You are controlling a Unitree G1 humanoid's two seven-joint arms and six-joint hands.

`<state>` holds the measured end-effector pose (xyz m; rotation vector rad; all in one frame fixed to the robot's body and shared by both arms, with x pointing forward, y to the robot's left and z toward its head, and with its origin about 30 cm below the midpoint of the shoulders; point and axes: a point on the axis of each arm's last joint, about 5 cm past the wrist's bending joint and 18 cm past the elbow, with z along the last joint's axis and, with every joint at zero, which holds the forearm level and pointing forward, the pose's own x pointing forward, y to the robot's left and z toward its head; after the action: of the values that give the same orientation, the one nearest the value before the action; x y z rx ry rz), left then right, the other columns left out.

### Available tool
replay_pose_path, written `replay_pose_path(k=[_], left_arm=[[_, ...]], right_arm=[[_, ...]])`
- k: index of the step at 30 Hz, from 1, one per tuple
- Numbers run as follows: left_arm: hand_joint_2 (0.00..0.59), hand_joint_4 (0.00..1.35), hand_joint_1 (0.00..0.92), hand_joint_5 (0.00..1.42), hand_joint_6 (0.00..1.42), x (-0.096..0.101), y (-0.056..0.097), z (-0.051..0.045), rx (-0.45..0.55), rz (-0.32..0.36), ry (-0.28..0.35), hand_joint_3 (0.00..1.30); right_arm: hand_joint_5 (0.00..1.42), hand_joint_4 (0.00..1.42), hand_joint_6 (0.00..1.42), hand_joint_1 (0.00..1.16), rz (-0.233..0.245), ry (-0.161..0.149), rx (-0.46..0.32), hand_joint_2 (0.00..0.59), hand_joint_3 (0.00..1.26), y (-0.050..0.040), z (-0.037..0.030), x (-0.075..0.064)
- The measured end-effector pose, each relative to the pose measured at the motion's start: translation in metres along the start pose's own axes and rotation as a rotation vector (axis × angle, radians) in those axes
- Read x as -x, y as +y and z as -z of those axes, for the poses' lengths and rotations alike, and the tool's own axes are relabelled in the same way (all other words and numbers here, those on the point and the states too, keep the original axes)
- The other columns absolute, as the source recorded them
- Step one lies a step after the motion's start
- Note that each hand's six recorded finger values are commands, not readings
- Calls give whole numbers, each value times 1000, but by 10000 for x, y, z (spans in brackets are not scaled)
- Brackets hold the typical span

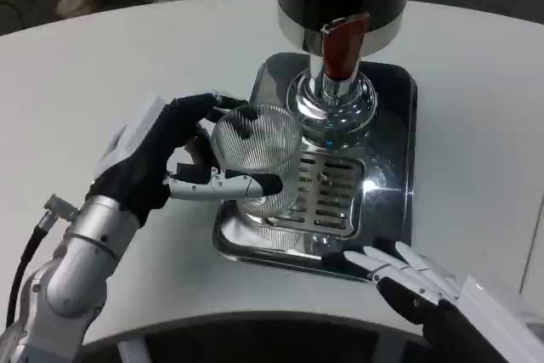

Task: Grasp the cup under the faucet to collect the drink, then remove the cup.

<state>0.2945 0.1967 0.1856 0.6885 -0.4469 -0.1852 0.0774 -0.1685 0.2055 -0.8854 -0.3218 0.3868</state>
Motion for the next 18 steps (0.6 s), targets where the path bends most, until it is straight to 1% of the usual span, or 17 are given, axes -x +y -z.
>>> replay_pose_path(k=[7,11,15,18], left_arm=[[1,843,737,986,917,-90,-8,-37,-10,2,-14,759],[1,843,737,986,917,-138,-25,-73,-36,20,-28,759],[1,843,737,986,917,-196,-36,-119,-48,28,-47,759],[1,843,737,986,917,-237,-52,-160,-76,35,-64,759]], right_arm=[[11,94,0,556,0,-1,-3,493,174,0,0,0],[13,94,0,555,1,-2,-3,493,174,-1,0,-2],[14,94,0,555,1,-4,-6,493,175,-1,1,-3],[14,94,0,555,1,-4,-6,493,175,0,1,-3]])
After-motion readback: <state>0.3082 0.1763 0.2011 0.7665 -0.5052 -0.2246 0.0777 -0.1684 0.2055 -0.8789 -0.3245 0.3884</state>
